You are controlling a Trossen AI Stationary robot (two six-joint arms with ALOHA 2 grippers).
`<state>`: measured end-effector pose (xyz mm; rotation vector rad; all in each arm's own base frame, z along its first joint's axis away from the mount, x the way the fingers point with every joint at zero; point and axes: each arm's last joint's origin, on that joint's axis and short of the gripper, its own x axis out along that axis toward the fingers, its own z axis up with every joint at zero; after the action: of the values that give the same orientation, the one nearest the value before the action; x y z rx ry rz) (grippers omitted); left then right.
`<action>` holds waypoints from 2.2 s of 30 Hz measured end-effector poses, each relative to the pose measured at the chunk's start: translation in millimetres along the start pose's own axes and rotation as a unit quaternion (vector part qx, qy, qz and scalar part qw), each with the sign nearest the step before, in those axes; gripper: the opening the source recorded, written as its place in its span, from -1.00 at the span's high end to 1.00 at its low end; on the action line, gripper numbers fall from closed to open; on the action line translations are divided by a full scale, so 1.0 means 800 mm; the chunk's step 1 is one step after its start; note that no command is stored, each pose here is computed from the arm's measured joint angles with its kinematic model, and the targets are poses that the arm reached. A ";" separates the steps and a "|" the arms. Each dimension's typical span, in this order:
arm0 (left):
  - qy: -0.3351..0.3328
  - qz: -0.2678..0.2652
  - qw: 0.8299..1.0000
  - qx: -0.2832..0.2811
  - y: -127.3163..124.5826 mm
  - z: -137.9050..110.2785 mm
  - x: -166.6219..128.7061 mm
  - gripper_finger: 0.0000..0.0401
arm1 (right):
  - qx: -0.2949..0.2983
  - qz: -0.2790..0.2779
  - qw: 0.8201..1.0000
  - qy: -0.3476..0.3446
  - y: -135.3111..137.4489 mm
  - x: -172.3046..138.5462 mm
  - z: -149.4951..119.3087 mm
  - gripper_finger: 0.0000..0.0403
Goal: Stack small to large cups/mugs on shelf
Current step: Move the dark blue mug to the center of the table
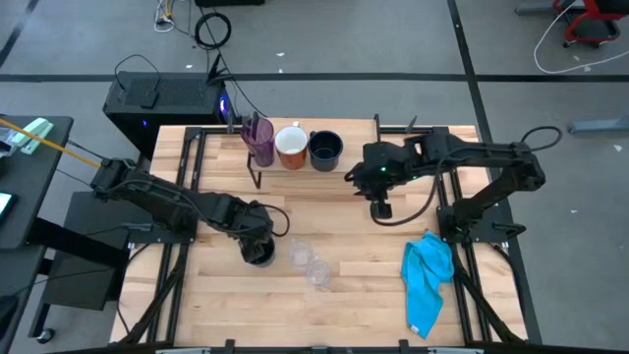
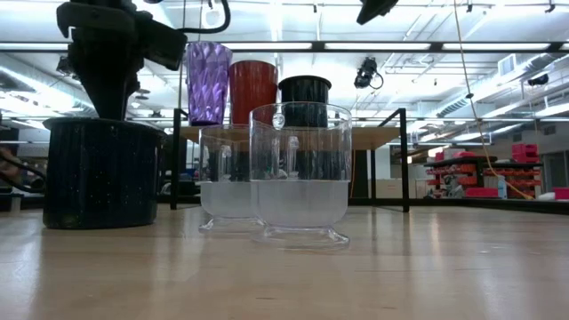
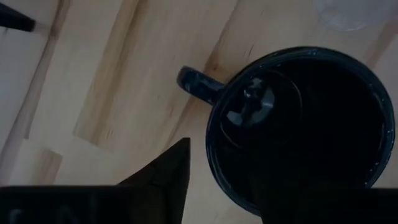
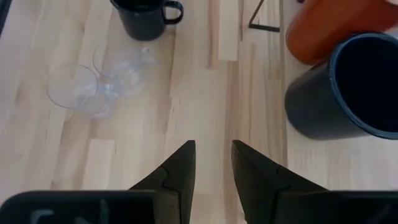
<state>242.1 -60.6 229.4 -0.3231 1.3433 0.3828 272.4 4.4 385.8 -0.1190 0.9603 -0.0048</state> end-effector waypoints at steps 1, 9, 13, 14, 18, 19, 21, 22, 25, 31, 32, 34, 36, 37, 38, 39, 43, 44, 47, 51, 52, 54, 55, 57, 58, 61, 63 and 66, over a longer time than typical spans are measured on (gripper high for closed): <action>0.000 0.001 1.000 0.000 0.000 0.000 0.000 0.19 | 0.002 0.000 1.000 -0.002 0.000 -0.002 -0.001 0.45; 0.001 0.001 1.000 0.012 0.001 0.000 0.000 0.32 | 0.001 0.000 1.000 -0.004 0.000 -0.004 -0.001 0.45; 0.007 0.006 1.000 0.015 -0.001 0.001 0.005 0.38 | 0.001 -0.001 1.000 -0.004 -0.001 -0.001 0.000 0.45; 0.010 0.008 1.000 0.018 -0.002 0.002 0.007 0.38 | 0.001 -0.002 1.000 -0.004 -0.001 -0.001 0.000 0.45; 0.023 0.019 0.999 0.025 -0.005 0.004 0.019 0.36 | 0.001 -0.001 1.000 -0.002 -0.001 0.002 0.001 0.45; 0.026 0.022 0.999 0.027 -0.005 0.005 0.021 0.36 | 0.001 -0.001 1.000 -0.001 -0.001 0.002 0.001 0.45; 0.030 0.026 0.999 0.036 -0.005 0.006 0.025 0.36 | 0.001 -0.001 1.000 -0.001 -0.001 0.003 0.001 0.45; 0.032 0.029 0.998 0.040 -0.006 0.006 0.028 0.37 | 0.001 -0.001 1.000 -0.001 -0.001 0.003 0.001 0.45; 0.032 0.028 0.998 0.054 -0.009 0.008 0.034 0.44 | 0.001 -0.001 1.000 -0.001 -0.001 0.003 0.001 0.45; 0.025 0.023 0.997 0.074 -0.011 0.012 0.036 0.74 | 0.001 -0.001 1.000 -0.002 -0.001 0.005 0.001 0.45; 0.024 0.021 0.997 0.076 -0.011 0.012 0.035 0.79 | 0.000 -0.001 1.000 -0.001 -0.001 0.007 0.000 0.45; 0.021 0.015 0.996 0.088 -0.012 0.013 0.033 0.84 | -0.004 -0.001 1.000 0.005 0.000 0.013 -0.002 0.45; 0.019 0.015 0.995 0.102 -0.012 0.013 0.033 0.84 | -0.012 0.000 1.000 0.007 0.001 0.021 -0.005 0.45; 0.017 0.013 0.994 0.109 -0.012 0.014 0.034 0.84 | -0.015 0.000 1.000 0.008 0.001 0.027 -0.007 0.45; 0.016 0.013 0.993 0.112 -0.012 0.015 0.034 0.84 | -0.018 0.000 1.000 0.012 0.002 0.032 -0.009 0.45; 0.016 0.013 0.993 0.116 -0.011 0.016 0.033 0.84 | -0.021 0.001 1.000 0.017 0.002 0.037 -0.012 0.45; 0.015 0.017 0.990 0.136 -0.010 0.023 0.023 0.84 | -0.020 -0.001 0.999 0.032 0.000 0.051 -0.020 0.45; 0.014 0.019 0.990 0.141 -0.009 0.026 0.018 0.85 | -0.019 -0.002 0.999 0.035 -0.002 0.053 -0.022 0.45; 0.005 0.022 0.988 0.151 -0.006 0.037 0.002 0.87 | -0.013 -0.004 0.999 0.040 -0.005 0.056 -0.025 0.45; -0.002 0.021 0.986 0.168 -0.002 0.047 -0.010 0.87 | -0.013 -0.006 1.000 0.028 -0.007 0.056 -0.022 0.45; -0.004 0.019 0.985 0.172 -0.002 0.048 -0.010 0.87 | -0.013 -0.005 1.000 0.022 -0.007 0.056 -0.020 0.45; 0.000 0.021 0.984 0.177 0.002 0.049 -0.008 0.87 | -0.013 0.001 1.000 0.013 -0.006 0.056 -0.019 0.45; 0.001 0.021 0.984 0.178 0.003 0.050 -0.007 0.87 | -0.013 0.002 1.000 0.012 -0.006 0.056 -0.018 0.45; -0.002 0.024 0.983 0.179 0.006 0.052 -0.006 0.87 | -0.014 0.003 1.000 0.009 -0.006 0.056 -0.018 0.45; -0.006 0.026 0.983 0.180 0.007 0.053 -0.006 0.87 | -0.014 0.003 1.000 0.009 -0.006 0.056 -0.018 0.45; -0.019 0.030 0.983 0.183 0.011 0.059 -0.005 0.87 | -0.015 0.002 1.000 0.004 -0.006 0.056 -0.016 0.45; -0.027 0.029 0.982 0.184 0.014 0.064 -0.004 0.87 | -0.014 0.002 1.000 -0.003 -0.006 0.056 -0.015 0.45; -0.044 0.034 0.983 0.173 0.022 0.073 -0.004 0.87 | -0.014 0.002 1.000 -0.005 -0.006 0.056 -0.014 0.45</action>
<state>285.1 -19.3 243.8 0.0287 1.3096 0.2116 289.2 -4.5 343.2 -0.1433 0.9502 0.0135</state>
